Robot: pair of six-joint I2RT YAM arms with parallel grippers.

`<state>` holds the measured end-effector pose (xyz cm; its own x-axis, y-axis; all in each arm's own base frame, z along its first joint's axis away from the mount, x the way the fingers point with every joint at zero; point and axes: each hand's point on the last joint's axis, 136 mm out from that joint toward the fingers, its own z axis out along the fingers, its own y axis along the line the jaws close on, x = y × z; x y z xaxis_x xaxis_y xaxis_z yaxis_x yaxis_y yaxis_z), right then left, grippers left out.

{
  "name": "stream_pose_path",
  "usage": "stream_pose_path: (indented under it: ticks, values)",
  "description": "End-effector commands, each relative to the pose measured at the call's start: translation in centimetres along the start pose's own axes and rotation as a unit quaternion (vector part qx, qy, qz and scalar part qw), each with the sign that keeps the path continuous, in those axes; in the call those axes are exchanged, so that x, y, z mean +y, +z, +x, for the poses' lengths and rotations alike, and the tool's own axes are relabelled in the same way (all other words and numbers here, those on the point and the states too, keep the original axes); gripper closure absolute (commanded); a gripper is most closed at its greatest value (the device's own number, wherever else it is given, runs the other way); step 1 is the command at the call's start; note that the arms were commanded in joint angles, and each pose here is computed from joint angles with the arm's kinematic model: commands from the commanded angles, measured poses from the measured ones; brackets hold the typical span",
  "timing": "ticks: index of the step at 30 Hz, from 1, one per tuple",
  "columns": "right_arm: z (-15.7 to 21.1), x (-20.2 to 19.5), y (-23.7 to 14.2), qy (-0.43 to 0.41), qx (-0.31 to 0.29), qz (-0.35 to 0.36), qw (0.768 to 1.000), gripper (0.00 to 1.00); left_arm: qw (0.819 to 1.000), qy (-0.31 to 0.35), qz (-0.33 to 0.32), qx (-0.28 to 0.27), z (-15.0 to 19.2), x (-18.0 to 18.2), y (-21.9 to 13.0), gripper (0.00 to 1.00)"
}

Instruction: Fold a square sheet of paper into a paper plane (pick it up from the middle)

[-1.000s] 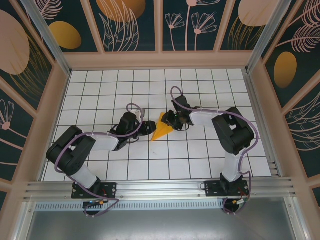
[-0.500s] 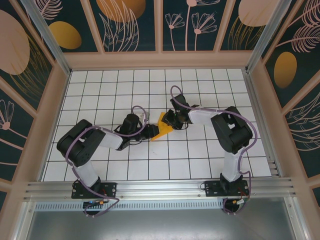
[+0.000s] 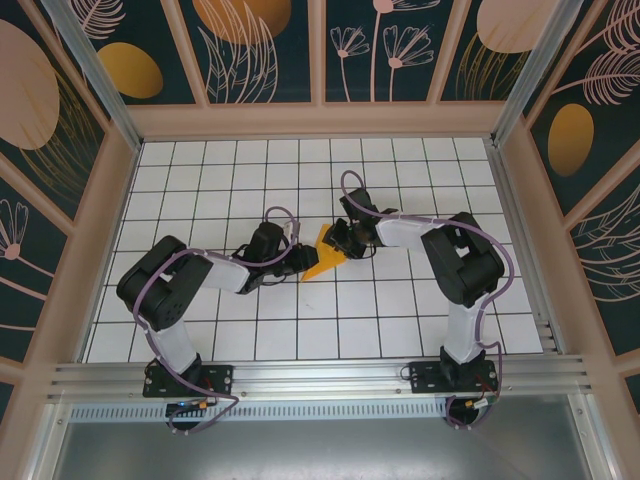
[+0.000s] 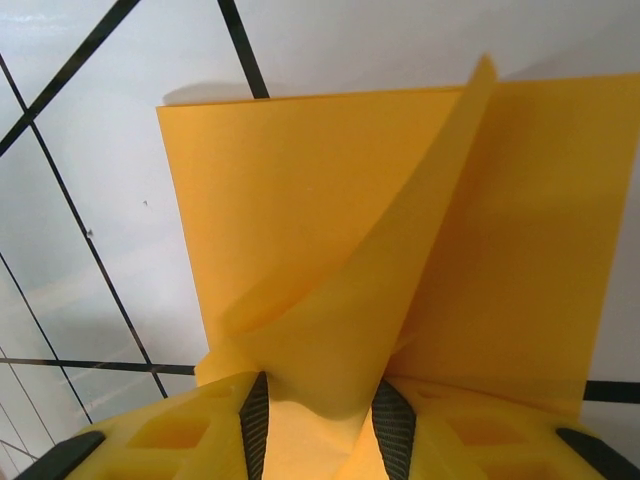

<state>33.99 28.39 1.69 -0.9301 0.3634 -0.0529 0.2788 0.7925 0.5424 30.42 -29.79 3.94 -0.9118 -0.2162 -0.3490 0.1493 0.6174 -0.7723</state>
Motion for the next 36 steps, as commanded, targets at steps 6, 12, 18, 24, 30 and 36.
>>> stream_pose_path:
  ticks: [6,12,18,24,30,36]
  values:
    - [1.9,-8.8,2.6,0.027,0.014,0.144,0.989,0.59,0.999,0.004,-0.043,-0.013,-0.6,1.5,0.3,0.79]
    - [1.9,-8.8,2.6,0.023,0.015,0.143,0.989,0.57,0.999,0.002,-0.049,-0.019,-0.9,1.7,0.2,0.78]
    - [2.0,-9.3,3.0,0.023,0.019,0.153,0.988,0.57,0.999,0.002,-0.037,-0.020,-1.3,0.9,0.2,0.76]
    - [2.3,-9.9,3.3,0.020,0.026,0.168,0.985,0.57,0.999,-0.001,-0.026,-0.024,-1.6,0.2,-0.1,0.74]
    - [2.5,-11.1,3.6,0.024,0.030,0.193,0.981,0.59,0.997,-0.013,-0.040,-0.063,-2.9,0.5,-1.3,0.73]
    - [2.7,-11.2,3.7,0.024,0.030,0.193,0.981,0.62,0.996,-0.014,-0.038,-0.077,-3.5,0.0,-2.1,0.73]
